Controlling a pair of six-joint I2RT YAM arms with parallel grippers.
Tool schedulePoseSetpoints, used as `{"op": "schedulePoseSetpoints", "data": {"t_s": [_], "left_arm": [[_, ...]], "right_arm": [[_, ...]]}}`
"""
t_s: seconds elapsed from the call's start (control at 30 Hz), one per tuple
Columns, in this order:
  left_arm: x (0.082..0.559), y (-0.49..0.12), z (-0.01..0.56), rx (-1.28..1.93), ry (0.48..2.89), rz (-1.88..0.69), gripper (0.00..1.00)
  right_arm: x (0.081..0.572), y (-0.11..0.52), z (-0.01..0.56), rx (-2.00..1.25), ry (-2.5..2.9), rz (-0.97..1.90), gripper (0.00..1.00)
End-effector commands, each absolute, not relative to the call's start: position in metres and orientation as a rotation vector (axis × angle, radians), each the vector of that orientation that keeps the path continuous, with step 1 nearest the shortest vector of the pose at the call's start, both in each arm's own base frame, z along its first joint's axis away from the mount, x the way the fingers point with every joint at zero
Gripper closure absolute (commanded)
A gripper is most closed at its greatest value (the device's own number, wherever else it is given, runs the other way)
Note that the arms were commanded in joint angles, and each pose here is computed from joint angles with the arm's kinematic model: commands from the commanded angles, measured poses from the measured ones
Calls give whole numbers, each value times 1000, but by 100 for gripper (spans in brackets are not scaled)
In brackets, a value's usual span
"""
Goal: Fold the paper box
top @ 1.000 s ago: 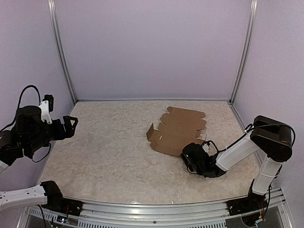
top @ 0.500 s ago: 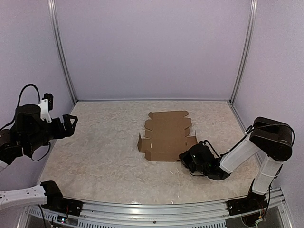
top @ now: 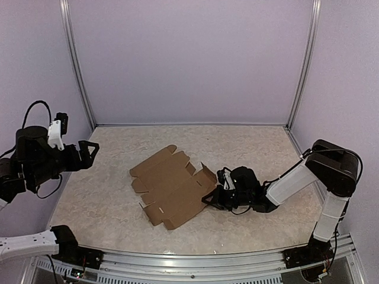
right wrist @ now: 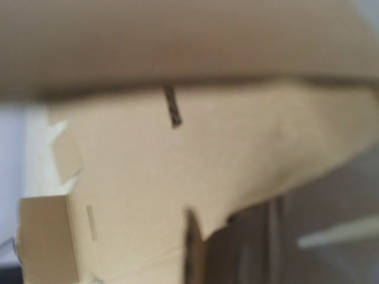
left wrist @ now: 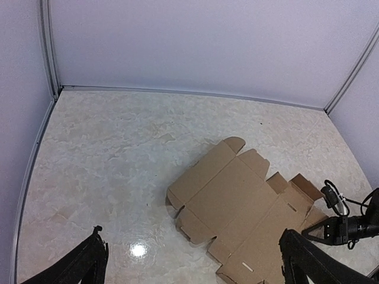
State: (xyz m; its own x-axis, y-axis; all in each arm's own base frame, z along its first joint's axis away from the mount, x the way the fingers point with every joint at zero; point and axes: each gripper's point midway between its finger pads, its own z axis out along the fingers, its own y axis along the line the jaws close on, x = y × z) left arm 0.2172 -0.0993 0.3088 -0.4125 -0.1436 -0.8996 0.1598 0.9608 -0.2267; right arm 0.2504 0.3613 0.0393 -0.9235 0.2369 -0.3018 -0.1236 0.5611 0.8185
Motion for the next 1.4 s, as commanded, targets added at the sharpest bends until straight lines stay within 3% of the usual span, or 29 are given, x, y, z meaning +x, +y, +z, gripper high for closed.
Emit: {"op": "schedulePoseSetpoints", "data": {"t_s": [0.0,0.27,0.6,0.93,1.1,1.37], "left_arm": [[214,-106,306,75,2001,-337,1],[220,-122,297,125,2024,-364,1],[228,-144,278,176,2079,-397,1],[231,-151,260,139,2113,-434,1],[228,-140,253,90,2116,-409,1],[226,-130,252,51,2104,-384,1]], "right_arm": [[226,364,26,-342,2580,1203,100],[234,359,43,-834,2652,867,100],[254,349,62,-1196,2636,562,100],[300,361,97,-1244,2533,378,73],[301,356,115,-1146,2526,389,47],[275,341,112,-801,2592,575,35]]}}
